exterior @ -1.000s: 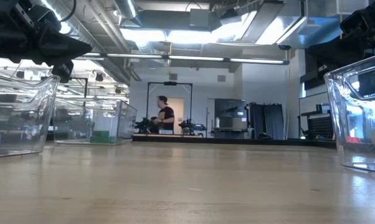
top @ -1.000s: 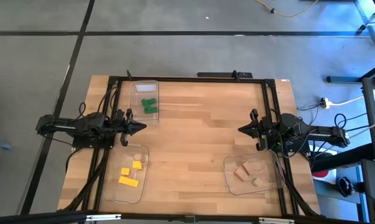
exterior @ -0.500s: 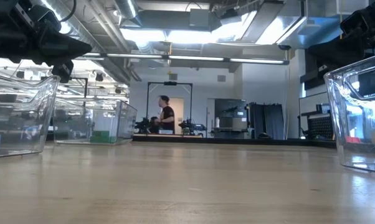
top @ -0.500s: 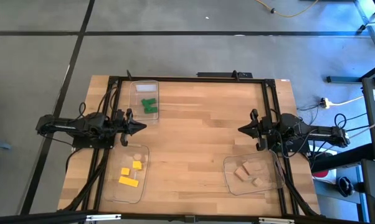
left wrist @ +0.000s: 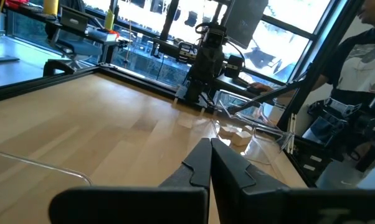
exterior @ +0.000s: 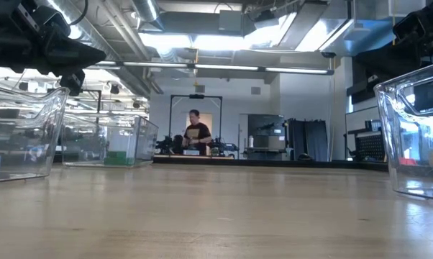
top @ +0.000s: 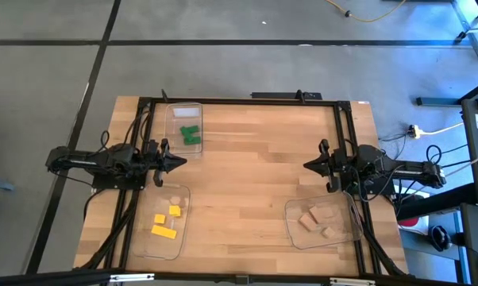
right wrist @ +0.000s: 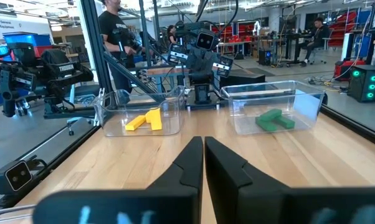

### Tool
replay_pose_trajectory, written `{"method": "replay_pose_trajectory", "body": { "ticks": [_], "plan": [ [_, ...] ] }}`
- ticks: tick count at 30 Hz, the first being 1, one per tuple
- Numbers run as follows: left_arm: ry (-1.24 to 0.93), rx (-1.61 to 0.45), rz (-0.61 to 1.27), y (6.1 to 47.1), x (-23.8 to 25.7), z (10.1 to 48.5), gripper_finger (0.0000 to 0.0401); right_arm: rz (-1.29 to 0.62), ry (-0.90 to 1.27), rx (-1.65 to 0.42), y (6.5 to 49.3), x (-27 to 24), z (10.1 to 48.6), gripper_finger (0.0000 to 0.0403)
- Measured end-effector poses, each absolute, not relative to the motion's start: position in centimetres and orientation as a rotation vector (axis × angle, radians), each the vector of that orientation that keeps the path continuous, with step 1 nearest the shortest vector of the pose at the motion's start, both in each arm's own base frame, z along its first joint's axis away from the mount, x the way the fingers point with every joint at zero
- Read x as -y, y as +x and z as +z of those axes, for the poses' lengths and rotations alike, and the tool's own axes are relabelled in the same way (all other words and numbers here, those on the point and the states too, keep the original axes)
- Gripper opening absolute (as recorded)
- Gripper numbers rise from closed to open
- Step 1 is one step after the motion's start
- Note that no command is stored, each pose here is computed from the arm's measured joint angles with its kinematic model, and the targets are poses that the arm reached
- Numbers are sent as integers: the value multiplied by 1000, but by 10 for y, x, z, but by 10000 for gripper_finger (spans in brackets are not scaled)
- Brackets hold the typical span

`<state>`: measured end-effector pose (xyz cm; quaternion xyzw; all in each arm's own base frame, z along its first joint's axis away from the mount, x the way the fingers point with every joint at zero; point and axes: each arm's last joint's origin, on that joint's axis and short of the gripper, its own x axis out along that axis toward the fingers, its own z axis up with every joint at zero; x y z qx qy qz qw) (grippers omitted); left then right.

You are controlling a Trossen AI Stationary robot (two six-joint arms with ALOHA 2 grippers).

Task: Sort & place blocks by color
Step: Return to Home Position

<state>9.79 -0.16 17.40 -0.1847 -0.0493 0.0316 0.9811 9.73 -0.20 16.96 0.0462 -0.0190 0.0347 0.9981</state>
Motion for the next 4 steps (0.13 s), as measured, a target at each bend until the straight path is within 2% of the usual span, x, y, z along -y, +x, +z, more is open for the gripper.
{"method": "replay_pose_trajectory", "body": {
  "ticks": [4],
  "plan": [
    [-372, 99, 64, 98, 2, 174, 0, 69, 93, 38, 97, 2, 170, 20]
  ]
}}
